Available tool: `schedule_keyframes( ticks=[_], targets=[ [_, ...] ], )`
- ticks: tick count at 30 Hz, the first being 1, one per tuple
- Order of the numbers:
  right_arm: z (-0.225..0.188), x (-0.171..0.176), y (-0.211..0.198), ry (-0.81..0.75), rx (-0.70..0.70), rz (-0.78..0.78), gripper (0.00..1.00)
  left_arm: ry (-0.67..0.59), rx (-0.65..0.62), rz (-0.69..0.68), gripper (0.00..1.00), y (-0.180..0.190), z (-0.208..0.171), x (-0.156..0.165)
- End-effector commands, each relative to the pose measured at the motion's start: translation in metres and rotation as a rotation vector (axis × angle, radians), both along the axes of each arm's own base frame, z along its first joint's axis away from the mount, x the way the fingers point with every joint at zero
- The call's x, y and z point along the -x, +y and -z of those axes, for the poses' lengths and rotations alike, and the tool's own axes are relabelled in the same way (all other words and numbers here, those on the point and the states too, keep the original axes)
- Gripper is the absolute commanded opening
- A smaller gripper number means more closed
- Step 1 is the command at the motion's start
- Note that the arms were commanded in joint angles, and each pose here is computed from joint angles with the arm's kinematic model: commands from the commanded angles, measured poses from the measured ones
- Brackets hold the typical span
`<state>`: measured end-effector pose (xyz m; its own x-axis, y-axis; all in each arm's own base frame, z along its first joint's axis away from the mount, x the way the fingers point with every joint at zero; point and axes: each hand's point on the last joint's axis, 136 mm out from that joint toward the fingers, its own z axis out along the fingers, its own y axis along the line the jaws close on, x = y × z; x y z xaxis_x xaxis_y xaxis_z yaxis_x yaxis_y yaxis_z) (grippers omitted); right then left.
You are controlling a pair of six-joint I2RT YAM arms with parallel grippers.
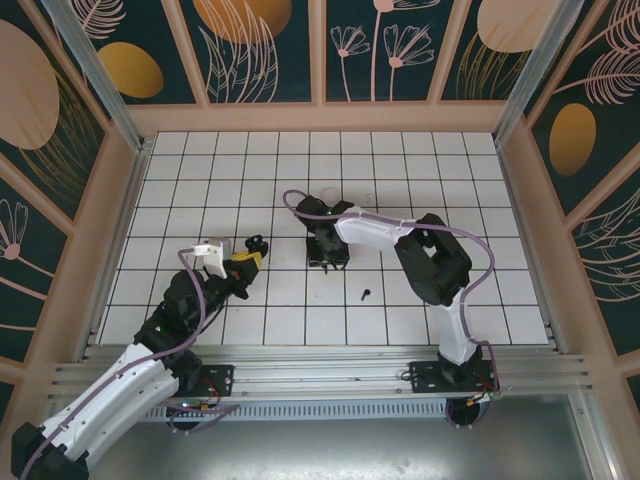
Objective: Insert wireless bluetooth earbuds into charging case
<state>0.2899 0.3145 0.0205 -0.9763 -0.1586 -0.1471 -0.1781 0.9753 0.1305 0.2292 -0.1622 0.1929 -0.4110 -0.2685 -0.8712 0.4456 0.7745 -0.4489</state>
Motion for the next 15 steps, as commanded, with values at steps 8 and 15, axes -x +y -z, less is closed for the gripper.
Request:
schedule_keyframes(
  ticks=[8, 15],
  targets=[
    [0.008, 0.012, -0.006, 0.025, 0.068, -0.027, 0.35, -0.035, -0.006, 0.010, 0.02, -0.001, -0.012, 0.001],
    [0.011, 0.017, -0.008, 0.035, 0.080, -0.038, 0.32, -0.038, -0.001, 0.016, 0.02, -0.002, -0.014, 0.001]
  ],
)
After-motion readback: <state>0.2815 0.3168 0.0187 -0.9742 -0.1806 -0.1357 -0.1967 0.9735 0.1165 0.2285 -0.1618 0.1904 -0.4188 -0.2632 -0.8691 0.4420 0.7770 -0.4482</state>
